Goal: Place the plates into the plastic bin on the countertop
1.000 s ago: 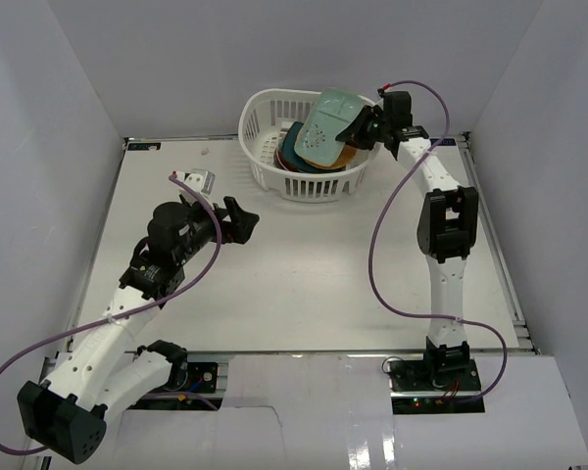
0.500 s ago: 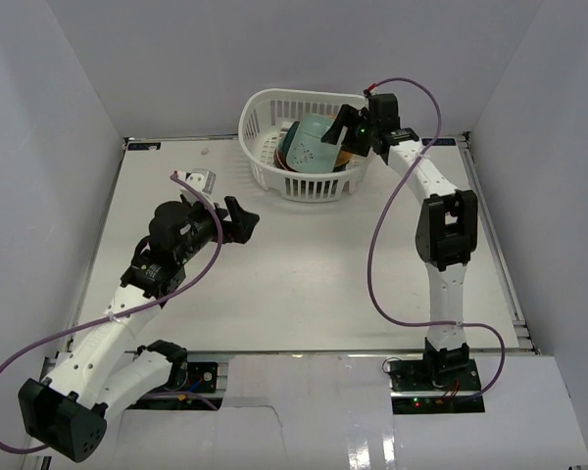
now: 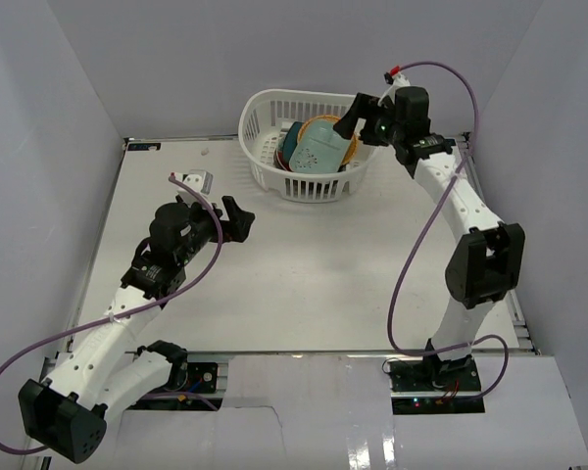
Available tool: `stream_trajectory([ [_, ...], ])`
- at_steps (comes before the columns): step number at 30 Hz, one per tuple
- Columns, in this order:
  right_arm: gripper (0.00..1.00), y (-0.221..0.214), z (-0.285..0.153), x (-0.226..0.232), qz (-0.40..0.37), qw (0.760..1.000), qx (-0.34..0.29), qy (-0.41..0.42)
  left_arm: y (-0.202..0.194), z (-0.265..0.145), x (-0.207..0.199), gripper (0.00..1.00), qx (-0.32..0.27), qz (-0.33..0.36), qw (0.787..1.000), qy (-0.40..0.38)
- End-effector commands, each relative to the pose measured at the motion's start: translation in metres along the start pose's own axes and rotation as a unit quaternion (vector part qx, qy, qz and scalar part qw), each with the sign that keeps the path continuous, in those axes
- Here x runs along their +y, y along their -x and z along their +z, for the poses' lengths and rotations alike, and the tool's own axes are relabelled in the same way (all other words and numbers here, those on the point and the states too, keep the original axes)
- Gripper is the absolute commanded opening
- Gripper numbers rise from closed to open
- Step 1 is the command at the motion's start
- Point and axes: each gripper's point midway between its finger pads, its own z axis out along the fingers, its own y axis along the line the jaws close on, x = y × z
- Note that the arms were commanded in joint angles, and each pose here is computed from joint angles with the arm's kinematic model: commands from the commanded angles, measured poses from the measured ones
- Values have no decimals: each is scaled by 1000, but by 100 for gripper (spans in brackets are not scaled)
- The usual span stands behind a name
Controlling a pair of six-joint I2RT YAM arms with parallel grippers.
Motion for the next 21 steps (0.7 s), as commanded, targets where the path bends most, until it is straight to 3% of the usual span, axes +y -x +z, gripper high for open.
stream_trajectory([
  [1,91,-4,-39,23,-44,998,-12,37,8,-5,0,98,-19,6,1000,4],
  [5,90,-36,-87,31,-74,996,-22,50,13,-7,-1,98,-34,6,999,0],
  [6,90,-28,-113,44,-85,993,-50,63,16,-7,4,98,-42,6,999,14],
  [7,90,-62,-120,31,-75,995,-26,54,16,-7,4,98,-43,5,999,15],
  [8,90,-43,-149,52,-93,988,-87,85,19,-7,5,98,-50,3,999,16],
  [9,90,-52,-158,50,-93,987,-97,89,19,-7,4,98,-52,2,999,15],
  [10,90,-91,-161,32,-74,991,-75,79,18,-7,5,98,-52,-1,998,18],
  [12,90,-96,-189,33,-72,988,-111,80,23,-13,4,98,-63,-12,998,17],
  [16,90,-144,-207,-2,-72,991,-105,33,33,-32,0,98,-89,-29,996,12],
  [21,90,-160,-219,-1,-66,992,-101,44,14,-50,6,98,-81,-54,995,20],
])
